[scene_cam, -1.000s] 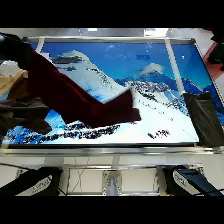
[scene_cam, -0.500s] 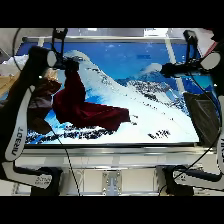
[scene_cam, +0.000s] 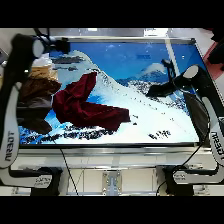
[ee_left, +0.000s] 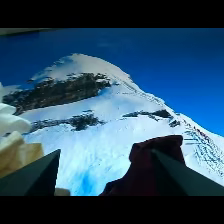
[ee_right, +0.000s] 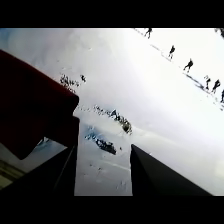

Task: Fold the shirts.

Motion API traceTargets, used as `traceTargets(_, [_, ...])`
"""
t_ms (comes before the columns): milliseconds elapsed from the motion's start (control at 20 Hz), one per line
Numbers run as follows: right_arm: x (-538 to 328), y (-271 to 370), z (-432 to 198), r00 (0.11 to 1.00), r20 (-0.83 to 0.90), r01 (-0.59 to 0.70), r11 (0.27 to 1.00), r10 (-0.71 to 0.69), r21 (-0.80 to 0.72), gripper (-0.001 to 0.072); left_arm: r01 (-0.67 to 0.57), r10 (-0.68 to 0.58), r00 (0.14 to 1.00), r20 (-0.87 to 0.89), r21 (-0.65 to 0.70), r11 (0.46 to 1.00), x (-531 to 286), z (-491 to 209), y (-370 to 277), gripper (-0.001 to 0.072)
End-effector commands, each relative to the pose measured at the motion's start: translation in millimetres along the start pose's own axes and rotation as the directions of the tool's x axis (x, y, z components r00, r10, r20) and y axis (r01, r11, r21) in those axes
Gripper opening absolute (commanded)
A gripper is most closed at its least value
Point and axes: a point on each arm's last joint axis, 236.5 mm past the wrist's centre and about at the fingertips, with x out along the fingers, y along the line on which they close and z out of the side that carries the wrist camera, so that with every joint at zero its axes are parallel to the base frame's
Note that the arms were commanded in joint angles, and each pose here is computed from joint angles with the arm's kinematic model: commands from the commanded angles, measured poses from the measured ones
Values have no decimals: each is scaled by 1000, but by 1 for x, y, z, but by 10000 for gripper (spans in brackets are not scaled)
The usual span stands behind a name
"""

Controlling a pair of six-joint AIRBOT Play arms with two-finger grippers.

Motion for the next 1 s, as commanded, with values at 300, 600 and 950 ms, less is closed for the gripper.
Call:
traceTargets(300, [87, 52, -100, 925, -92, -329, 899, 368, 291, 385, -88, -7, 965, -263, -347, 934, -109, -199, 66, 615])
traceTargets(600, [113, 61, -93, 929, 31, -354, 864, 368, 358, 387, -19, -162, 935, -316, -502, 865, -83, -271, 18, 616])
traceTargets(950, [126, 40, -92, 968, 40, -242, 882, 248, 404, 387, -9, -151, 951, -269, -513, 858, -80, -259, 21, 616])
